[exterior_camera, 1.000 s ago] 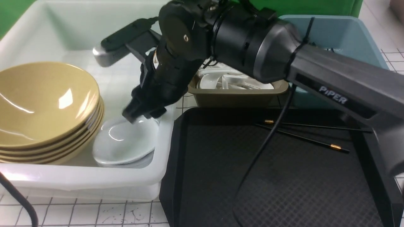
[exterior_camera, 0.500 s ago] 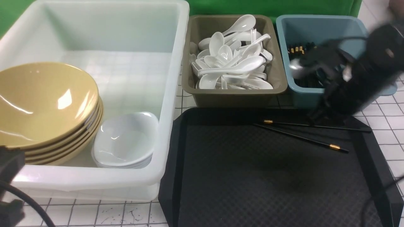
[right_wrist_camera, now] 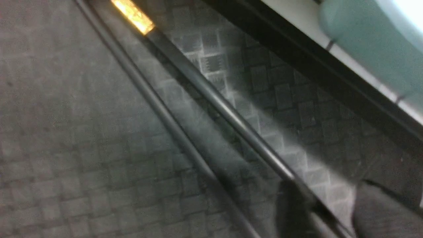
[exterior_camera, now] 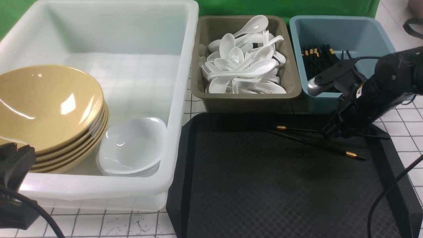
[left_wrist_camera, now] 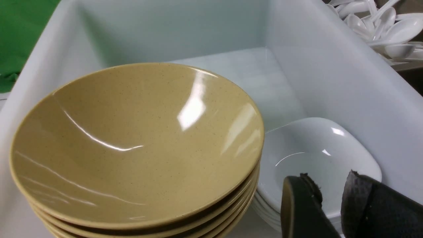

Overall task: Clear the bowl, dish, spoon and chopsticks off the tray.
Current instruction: Use the right arm to grab a chopstick, then use the right arm to put a chopstick into the small storage box on the right

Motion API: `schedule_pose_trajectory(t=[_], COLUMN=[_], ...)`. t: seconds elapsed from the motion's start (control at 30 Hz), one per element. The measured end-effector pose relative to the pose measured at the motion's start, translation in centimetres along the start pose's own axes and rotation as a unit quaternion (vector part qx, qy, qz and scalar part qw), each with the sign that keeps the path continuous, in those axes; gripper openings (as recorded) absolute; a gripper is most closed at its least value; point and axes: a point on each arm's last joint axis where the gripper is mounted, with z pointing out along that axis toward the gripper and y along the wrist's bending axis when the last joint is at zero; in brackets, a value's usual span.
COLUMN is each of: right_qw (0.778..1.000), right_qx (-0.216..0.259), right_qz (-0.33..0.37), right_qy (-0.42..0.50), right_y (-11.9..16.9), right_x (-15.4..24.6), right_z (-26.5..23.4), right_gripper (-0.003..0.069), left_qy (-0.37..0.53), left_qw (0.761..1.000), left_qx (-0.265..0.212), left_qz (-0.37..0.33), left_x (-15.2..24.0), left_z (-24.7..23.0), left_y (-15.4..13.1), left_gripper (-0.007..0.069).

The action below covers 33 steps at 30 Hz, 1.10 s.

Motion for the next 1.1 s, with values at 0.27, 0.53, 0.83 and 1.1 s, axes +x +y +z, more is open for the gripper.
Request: schedule_pose_trajectory(t=[0.27,0.53,0.83,1.1], right_qw=[0.997,0.992,0.975,0.963], right_qx=[-0.008,-0.029,-0.062,0.08], right_qz=[-0.067,-0.105,-0.206,-0.058], right_qy=[0.028,0.07,0.049,-0.25], right_y=[0.1,0.7,5.4,0.3], right_x=[0.2,0.8,-0.1,-3.6], right_z=[1.6,2.0,-6.2,-12.0], right_gripper=[0.0414,0.0106,0.0066,0.0066], left_qy=[0.0,0.0,0.0,-0.004], left_qw=[1.0,1.0,1.0,1.0], left_qx=[0.0,0.0,0.0,-0.001], left_qz=[0.0,0.0,0.0,0.0], left_x=[0.0,0.0,0.0,-0.1], left_z=[0.0,0.0,0.0,0.0], left_y=[0.0,0.0,0.0,0.0], left_gripper=[0.0143,0.0143,0.0143,0.0143])
